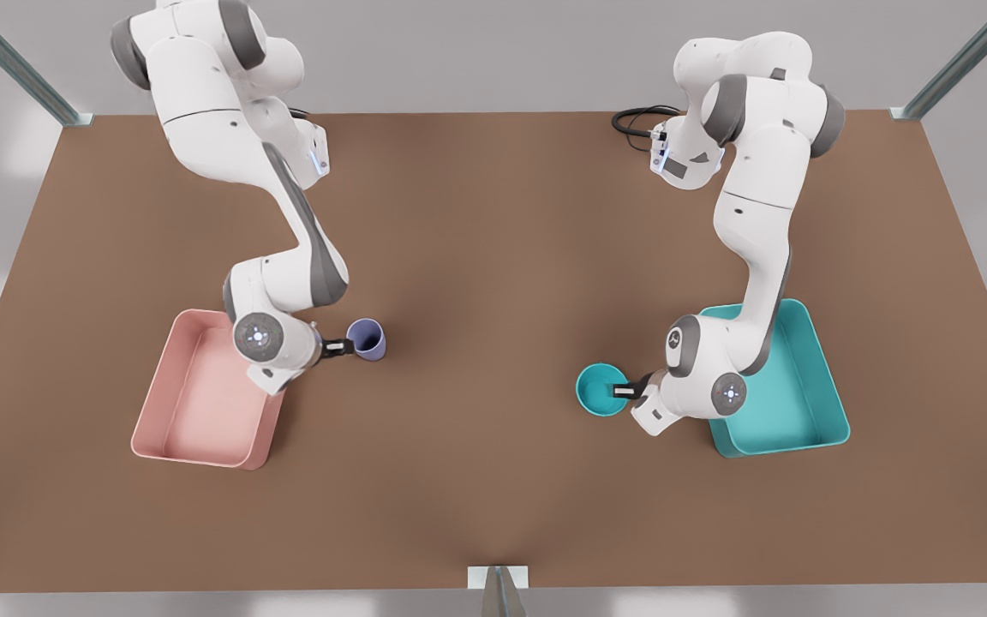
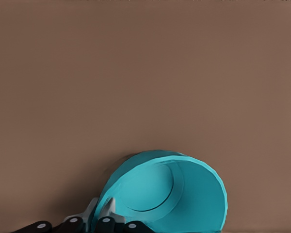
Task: Put the bowls and cups in different boxes
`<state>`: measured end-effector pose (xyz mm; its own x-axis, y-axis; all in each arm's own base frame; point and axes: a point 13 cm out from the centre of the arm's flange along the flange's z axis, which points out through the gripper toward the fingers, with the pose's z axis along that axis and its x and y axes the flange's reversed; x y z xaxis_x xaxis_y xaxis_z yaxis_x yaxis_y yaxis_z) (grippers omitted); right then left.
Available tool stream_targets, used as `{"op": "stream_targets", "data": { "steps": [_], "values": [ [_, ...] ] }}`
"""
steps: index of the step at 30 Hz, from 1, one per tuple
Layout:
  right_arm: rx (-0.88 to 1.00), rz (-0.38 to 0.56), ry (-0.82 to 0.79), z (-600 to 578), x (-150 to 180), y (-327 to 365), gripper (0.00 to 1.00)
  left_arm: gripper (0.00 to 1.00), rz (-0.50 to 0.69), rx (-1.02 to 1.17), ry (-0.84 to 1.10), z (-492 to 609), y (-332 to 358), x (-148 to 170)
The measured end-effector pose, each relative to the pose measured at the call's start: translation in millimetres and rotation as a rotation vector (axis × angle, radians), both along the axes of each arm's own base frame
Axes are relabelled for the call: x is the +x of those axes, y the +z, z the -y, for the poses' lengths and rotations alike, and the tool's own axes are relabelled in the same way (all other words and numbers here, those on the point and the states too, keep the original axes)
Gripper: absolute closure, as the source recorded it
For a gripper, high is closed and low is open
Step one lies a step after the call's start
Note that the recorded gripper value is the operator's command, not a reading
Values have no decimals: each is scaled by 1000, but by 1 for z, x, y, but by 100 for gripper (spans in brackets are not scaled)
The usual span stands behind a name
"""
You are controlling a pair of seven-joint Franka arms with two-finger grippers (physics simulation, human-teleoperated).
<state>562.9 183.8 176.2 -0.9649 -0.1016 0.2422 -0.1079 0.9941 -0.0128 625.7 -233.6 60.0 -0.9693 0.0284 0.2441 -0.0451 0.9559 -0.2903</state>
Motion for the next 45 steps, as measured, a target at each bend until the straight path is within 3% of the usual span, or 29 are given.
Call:
{"op": "stream_targets", "data": {
  "steps": [5, 7, 10, 13, 18, 20, 24, 25, 26, 30, 32, 33, 35, 37, 42, 45],
  "values": [
    [2, 10, 1, -8, -27, -18, 0, 79, 74, 40, -18, -29, 66, 24],
    [3, 19, -10, -8, -25, -25, 0, 79, 163, 115, 16, -100, 157, 45],
    [-3, 10, -18, -10, -26, -43, 0, 79, 182, 274, 107, -249, 229, 40],
    [-10, -4, -26, -8, -32, -57, 0, 79, 82, 352, 159, -339, 211, 6],
    [-19, -24, -28, -10, -43, -70, 0, 79, -95, 364, 105, -361, 106, -60],
    [-23, -30, -30, -10, -46, -75, 29, 79, -111, 355, 94, -361, 75, -70],
    [-21, -32, -34, -11, -43, -80, 71, 79, -96, 327, 88, -354, 38, -71],
    [-15, -29, -33, -14, -41, -79, 79, 40, -89, 322, 85, -353, 34, -70],
    [-9, -25, -31, -17, -39, -77, 79, 0, -82, 318, 82, -353, 31, -68],
    [19, 24, -23, -28, -23, -48, 79, 0, 7, 279, 66, -349, 69, -45],
    [58, 83, -37, -25, 2, -9, 79, 0, 158, 323, 8, -354, 193, 14],
    [77, 123, -44, -16, 21, 20, 79, 0, 214, 336, -46, -333, 256, 28],
    [92, 191, -55, 23, 62, 74, 79, 0, 290, 329, -205, -243, 350, 18],
    [67, 217, -51, 82, 84, 101, 79, 0, 319, 304, -309, -174, 410, -14],
    [-48, 193, -21, 240, 99, 104, 79, 0, 228, 326, -290, -184, 436, -40],
    [-49, 112, 36, 271, 101, 42, 79, 0, 183, 334, -283, -187, 438, -52]
  ]
}}
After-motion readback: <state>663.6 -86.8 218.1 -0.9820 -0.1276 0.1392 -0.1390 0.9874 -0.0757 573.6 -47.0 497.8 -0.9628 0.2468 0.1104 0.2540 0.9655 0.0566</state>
